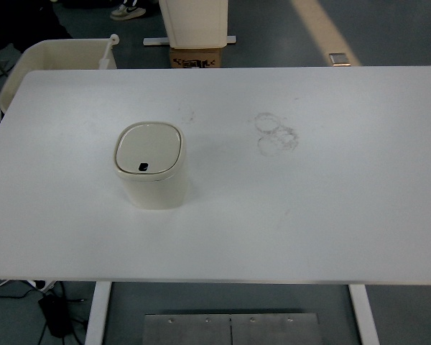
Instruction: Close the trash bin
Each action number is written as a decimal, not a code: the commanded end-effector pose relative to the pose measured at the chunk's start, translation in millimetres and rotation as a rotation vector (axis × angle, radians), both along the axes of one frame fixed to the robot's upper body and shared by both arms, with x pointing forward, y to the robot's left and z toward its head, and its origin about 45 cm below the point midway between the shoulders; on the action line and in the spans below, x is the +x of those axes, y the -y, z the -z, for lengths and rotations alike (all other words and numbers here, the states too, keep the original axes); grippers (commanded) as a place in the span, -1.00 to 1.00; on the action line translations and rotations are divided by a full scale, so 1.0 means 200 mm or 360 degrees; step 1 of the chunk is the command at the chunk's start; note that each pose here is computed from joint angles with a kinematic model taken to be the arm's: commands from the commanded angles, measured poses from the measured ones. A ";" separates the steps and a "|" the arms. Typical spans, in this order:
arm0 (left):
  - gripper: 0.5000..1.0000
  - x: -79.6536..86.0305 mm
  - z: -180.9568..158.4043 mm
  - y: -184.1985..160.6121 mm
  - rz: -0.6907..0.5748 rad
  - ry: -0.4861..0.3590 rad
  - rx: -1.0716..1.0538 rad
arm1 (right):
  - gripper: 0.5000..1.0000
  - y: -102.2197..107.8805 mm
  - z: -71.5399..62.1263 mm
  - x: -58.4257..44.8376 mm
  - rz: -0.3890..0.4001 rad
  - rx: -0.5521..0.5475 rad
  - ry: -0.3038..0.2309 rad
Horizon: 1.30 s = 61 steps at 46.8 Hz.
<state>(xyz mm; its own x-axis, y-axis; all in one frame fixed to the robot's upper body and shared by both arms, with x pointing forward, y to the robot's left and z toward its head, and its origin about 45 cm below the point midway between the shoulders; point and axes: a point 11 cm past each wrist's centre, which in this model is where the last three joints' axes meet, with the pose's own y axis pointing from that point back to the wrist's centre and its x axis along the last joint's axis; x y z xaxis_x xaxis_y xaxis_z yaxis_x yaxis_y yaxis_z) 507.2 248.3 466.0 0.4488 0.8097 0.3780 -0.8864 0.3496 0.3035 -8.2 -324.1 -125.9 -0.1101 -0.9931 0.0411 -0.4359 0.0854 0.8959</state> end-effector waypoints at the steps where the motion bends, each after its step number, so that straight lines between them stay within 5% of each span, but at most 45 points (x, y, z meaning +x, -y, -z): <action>1: 1.00 0.04 0.01 -0.05 -0.0053 0.0039 -0.0159 | 0.97 0.00 0.00 0.00 0.0000 0.0000 0.0000; 15: 1.00 0.13 0.03 -0.31 -0.0267 0.0265 -0.0715 | 0.97 0.00 0.00 0.00 0.0000 0.0000 0.0000; 27: 1.00 0.11 0.25 -0.57 -0.0491 0.0298 -0.1068 | 0.97 0.00 0.00 0.00 0.0000 0.0000 0.0000; 46: 1.00 -0.14 0.82 -0.98 -0.0720 0.0256 -0.1418 | 0.97 0.00 0.00 0.00 0.0000 0.0000 0.0003; 61: 1.00 -0.31 1.10 -1.09 -0.0858 0.0210 -0.1442 | 0.97 0.00 0.00 0.00 0.0000 0.0000 0.0000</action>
